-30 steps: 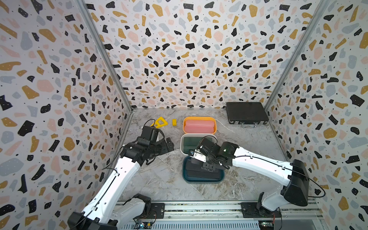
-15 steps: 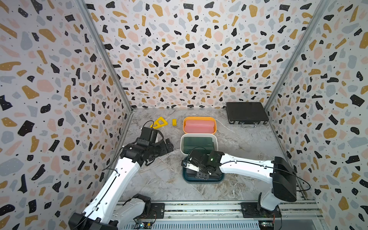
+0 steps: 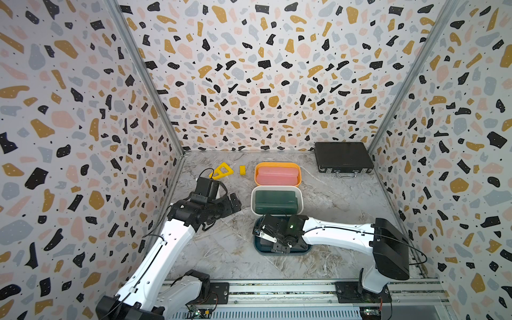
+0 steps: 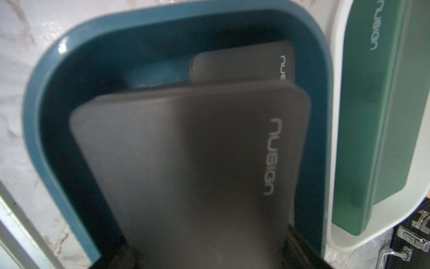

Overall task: Place the pencil cases by color into the storage box
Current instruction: Place the pencil case at the storage box.

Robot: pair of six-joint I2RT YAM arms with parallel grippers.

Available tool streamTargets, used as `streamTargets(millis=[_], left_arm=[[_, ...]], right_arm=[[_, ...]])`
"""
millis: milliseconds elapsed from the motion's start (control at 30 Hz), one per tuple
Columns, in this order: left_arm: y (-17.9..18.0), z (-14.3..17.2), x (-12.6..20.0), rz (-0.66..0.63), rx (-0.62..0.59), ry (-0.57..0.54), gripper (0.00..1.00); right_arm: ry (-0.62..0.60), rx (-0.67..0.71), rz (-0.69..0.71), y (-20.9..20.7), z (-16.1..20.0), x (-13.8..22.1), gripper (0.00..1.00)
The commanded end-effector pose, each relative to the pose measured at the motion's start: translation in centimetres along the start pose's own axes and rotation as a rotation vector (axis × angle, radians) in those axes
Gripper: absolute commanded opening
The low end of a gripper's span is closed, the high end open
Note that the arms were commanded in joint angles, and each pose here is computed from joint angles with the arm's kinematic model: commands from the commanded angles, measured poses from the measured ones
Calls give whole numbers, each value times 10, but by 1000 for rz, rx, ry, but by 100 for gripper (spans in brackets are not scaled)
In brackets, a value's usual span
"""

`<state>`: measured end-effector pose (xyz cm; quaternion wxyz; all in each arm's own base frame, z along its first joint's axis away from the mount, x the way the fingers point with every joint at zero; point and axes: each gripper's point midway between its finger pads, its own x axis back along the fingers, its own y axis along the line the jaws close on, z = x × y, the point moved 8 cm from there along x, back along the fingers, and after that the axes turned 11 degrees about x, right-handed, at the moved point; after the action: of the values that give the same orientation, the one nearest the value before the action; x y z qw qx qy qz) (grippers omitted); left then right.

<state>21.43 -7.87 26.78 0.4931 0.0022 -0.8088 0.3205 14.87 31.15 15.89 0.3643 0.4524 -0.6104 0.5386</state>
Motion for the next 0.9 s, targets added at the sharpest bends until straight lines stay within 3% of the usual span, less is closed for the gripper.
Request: streamTargets(millis=[0, 433, 867], left_arm=[[0, -1, 2, 18, -2, -18, 100], [0, -1, 1, 21, -2, -12, 100], [0, 1, 0, 36, -7, 4, 100]], right_arm=[[1, -26, 2, 2, -1, -3, 50], [36, -61, -15, 11, 7, -15, 68], [55, -68, -38, 15, 11, -18, 77]])
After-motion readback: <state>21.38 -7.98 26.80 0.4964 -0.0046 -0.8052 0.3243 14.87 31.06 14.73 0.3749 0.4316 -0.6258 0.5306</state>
